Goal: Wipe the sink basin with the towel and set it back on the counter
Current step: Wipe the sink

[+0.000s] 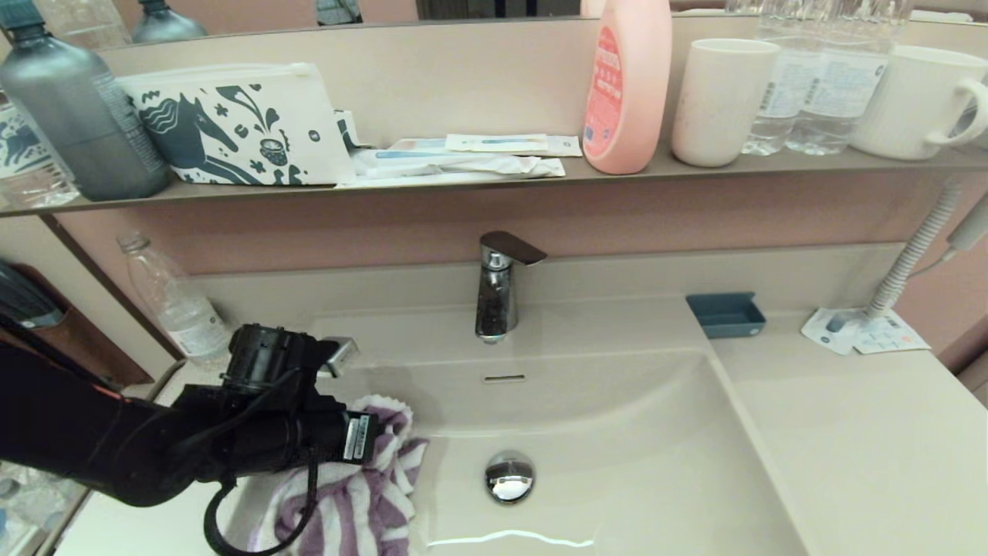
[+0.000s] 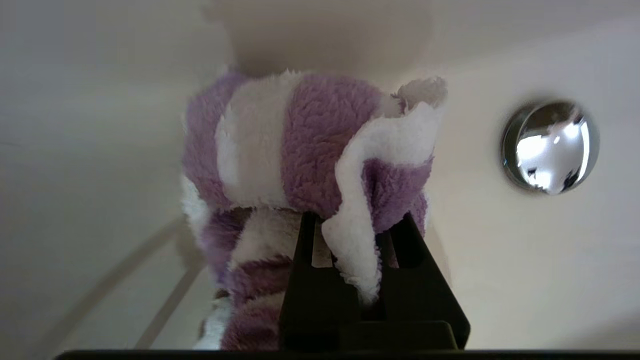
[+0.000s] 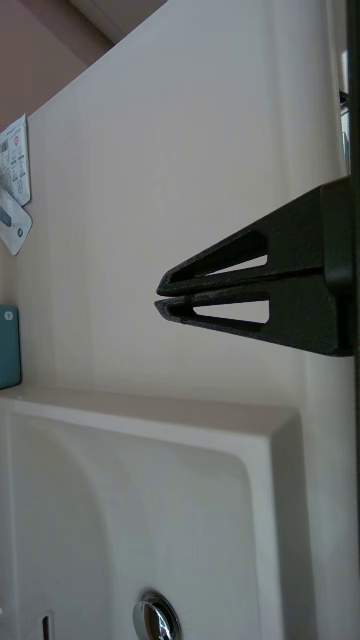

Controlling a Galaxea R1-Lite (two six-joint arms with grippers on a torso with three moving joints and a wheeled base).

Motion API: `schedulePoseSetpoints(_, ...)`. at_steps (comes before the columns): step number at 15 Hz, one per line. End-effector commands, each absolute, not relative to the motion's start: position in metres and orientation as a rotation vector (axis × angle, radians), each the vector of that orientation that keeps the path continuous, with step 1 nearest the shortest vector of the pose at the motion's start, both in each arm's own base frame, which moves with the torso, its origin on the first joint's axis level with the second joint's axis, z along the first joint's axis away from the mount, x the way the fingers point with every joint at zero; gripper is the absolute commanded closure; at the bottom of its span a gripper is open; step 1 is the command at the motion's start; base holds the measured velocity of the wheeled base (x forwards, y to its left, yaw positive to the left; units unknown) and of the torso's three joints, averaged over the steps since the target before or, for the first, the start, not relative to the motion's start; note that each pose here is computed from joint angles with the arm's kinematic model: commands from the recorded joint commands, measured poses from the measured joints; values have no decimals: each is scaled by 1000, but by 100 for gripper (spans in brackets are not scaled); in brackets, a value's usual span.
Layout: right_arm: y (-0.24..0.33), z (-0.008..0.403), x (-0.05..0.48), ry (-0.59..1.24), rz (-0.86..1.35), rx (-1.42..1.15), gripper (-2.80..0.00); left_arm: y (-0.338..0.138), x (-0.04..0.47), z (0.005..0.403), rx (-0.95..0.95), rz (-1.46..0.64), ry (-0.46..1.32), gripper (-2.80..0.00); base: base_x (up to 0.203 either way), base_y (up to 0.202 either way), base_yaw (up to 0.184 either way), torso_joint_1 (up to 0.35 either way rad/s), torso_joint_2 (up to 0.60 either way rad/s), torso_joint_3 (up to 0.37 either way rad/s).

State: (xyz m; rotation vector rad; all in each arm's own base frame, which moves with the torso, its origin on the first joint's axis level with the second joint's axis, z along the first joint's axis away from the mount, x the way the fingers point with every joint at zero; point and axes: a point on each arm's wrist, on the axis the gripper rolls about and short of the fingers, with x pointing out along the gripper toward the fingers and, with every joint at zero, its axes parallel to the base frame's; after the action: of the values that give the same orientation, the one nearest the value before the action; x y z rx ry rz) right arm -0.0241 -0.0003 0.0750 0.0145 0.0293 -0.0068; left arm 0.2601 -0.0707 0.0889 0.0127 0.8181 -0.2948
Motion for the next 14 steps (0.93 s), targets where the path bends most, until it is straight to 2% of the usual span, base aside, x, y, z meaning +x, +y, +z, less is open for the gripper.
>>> schedulePoseSetpoints(1, 0, 75, -24, 31, -6, 15, 0, -73, 262, 76, 20, -298, 867, 0, 0, 0, 0, 0, 0, 0)
schedulePoseSetpoints(5, 0, 75, -24, 31, -6, 14, 0, -76, 267, 52, 71, -221, 929, 0, 0, 0, 0, 0, 0, 0)
schedulePoseSetpoints(7, 0, 75, -24, 31, -6, 15, 0, -79, 277, 43, 85, -194, 886, 0, 0, 0, 0, 0, 0, 0)
schedulePoseSetpoints(14, 0, 75, -24, 31, -6, 14, 0, -148, 267, 33, 93, -338, 882, 0, 0, 0, 0, 0, 0, 0)
